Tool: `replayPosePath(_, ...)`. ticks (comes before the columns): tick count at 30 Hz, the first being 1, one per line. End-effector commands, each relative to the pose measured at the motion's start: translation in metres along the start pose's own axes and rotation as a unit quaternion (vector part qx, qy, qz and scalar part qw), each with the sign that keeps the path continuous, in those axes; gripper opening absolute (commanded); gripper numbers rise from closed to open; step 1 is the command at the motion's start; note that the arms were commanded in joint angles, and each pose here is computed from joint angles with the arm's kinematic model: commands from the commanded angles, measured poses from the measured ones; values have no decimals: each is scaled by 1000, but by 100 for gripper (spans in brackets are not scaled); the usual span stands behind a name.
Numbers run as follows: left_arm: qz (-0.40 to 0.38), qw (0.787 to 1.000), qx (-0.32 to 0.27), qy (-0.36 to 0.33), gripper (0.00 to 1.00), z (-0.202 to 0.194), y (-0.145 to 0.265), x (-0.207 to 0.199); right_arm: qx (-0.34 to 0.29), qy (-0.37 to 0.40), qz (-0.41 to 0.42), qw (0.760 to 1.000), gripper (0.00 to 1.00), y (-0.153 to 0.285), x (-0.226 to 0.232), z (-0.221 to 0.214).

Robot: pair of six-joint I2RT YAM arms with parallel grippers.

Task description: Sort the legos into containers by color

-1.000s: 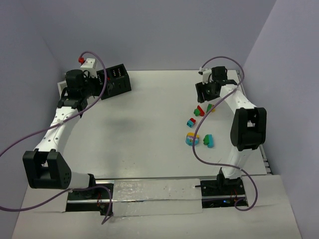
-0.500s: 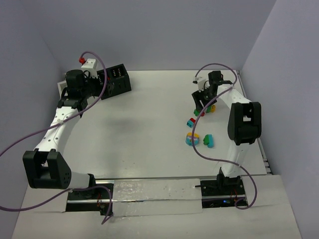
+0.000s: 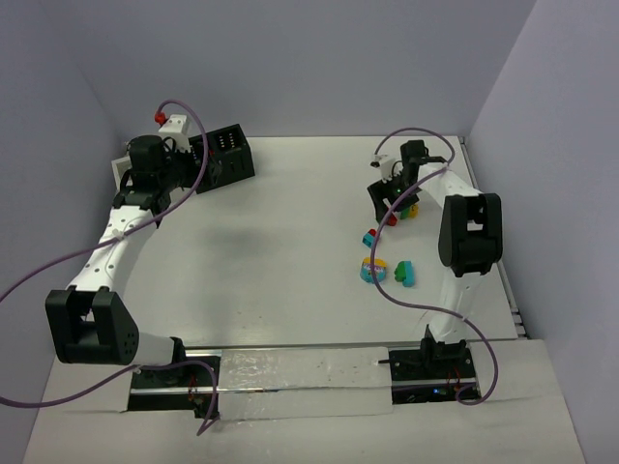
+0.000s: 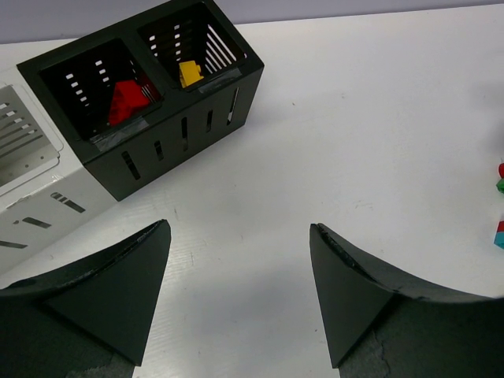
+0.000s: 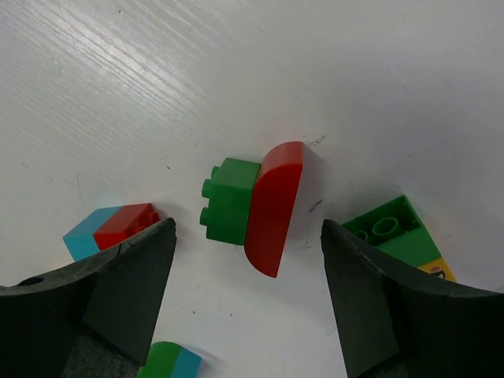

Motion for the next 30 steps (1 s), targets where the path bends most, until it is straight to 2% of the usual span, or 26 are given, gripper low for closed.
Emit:
replayPosePath(1, -14, 1000, -10, 13, 81, 9, 1, -7, -4, 11, 3, 1000, 80, -1, 6, 11)
replayPosePath(7, -31, 999, -4, 37, 81, 7, 1, -14, 1, 8, 1, 1000, 70, -9, 5, 11)
replayPosePath(10, -37, 998, 1, 47, 80, 5, 1, -17, 1, 10, 0, 1000, 59, -10, 5, 10)
replayPosePath(12, -42, 998, 5, 55, 80, 3, 1, -19, 4, 10, -1, 1000, 56, -11, 4, 8)
replayPosePath(25, -63, 994, 25, 91, 79, -12, 6, -30, 11, 12, -16, 1000, 52, -16, 2, 4)
replayPosePath(27, -72, 992, 30, 100, 78, -16, 7, -34, 6, 14, -17, 1000, 41, -14, 2, 6)
replayPosePath(30, -92, 988, 39, 119, 77, -21, 7, -42, -8, 19, -4, 1000, 30, -6, 10, 13)
Point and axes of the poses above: each gripper's point midway between its finger pads, its own y axis back along the fingers, its own x axis along the line the jaws close on, z = x × y, the point moved 1 cm from there along y, back along the fingers, and after that the axes turned 8 degrees about -y, right-handed, at the moved point
